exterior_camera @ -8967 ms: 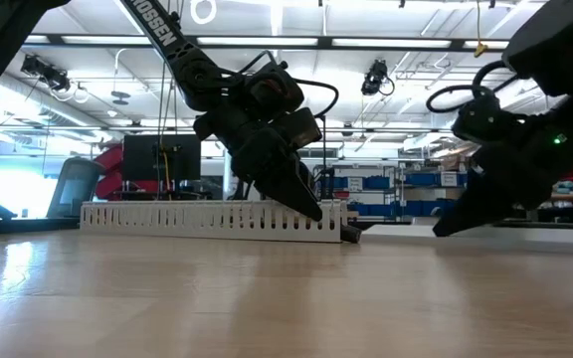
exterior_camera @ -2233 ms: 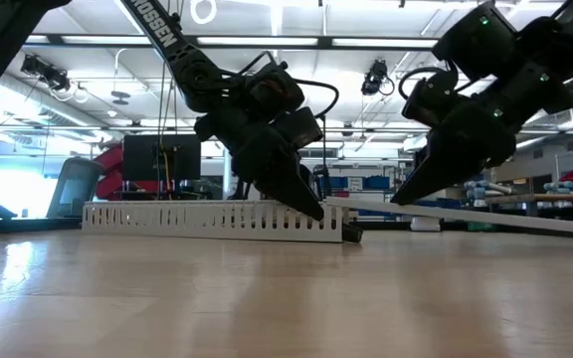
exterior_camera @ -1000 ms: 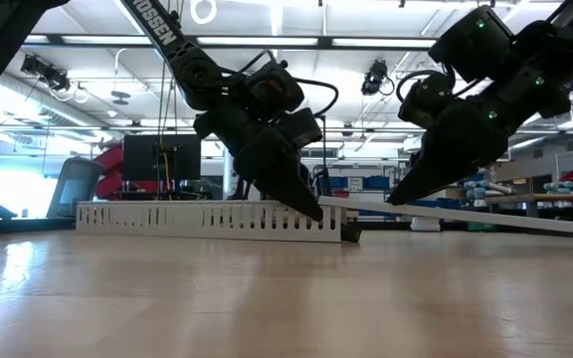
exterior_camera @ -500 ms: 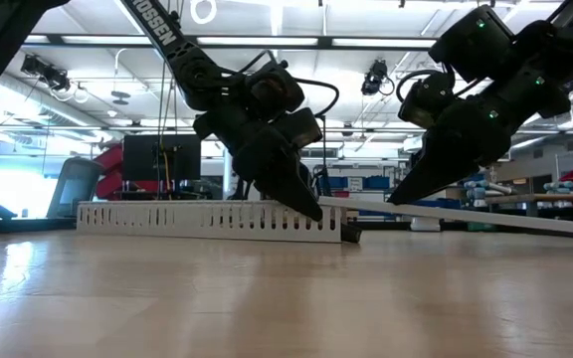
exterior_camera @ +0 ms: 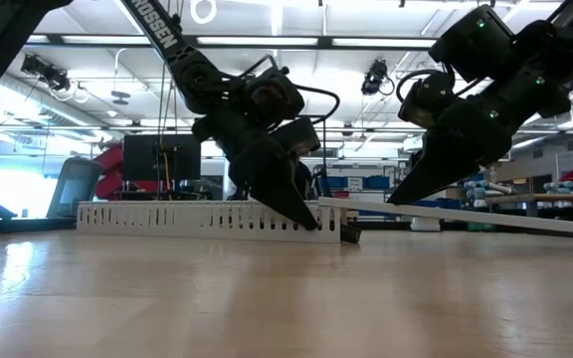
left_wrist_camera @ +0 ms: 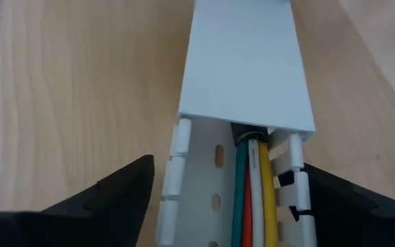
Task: Ziptie cables
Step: Close the white cable duct with the cover
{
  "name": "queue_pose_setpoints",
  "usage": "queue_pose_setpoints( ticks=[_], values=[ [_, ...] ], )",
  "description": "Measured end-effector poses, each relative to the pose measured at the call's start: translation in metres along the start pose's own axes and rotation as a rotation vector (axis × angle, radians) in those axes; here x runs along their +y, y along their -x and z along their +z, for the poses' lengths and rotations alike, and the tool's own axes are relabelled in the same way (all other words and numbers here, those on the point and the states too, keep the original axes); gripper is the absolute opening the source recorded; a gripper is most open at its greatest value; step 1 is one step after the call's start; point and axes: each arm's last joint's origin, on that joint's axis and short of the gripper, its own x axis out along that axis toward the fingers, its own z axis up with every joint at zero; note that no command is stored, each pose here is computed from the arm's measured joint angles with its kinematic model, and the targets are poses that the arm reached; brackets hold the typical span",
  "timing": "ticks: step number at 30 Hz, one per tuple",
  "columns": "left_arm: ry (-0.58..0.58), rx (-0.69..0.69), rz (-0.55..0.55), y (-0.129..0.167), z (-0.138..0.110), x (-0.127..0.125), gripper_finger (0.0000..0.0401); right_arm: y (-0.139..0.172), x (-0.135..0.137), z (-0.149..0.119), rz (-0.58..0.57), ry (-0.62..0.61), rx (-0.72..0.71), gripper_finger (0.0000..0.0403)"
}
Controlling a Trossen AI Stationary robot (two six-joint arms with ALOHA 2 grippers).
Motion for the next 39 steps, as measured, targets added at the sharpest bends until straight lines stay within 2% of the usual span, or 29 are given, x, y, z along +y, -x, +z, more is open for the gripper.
queue_pose_setpoints(
  ticks=[12,20,25,33,39],
  values=[
    [-0.012,-0.005,0.025,0.020,0.013,-0.004,0.0321,0.005,0.001,0.006,0.010,-0.005,-0.044,0.0230],
    [0.008,0.050,0.010,0.022,0.007,-0.006,0.0321,0.013,0.000,0.010,-0.010,-0.001,-0.057,0.0222],
    [0.019,0.075,0.003,0.022,0.005,-0.006,0.0321,0.017,0.000,0.013,-0.018,-0.002,-0.075,0.0163],
    [0.020,0.081,0.001,0.025,0.006,-0.008,0.0321,0.017,0.003,0.011,-0.029,0.015,-0.064,0.0013],
    [-0.036,0.054,0.021,0.033,0.013,-0.008,0.0321,0.018,0.008,0.015,-0.079,0.035,-0.092,0.0005]
  ],
)
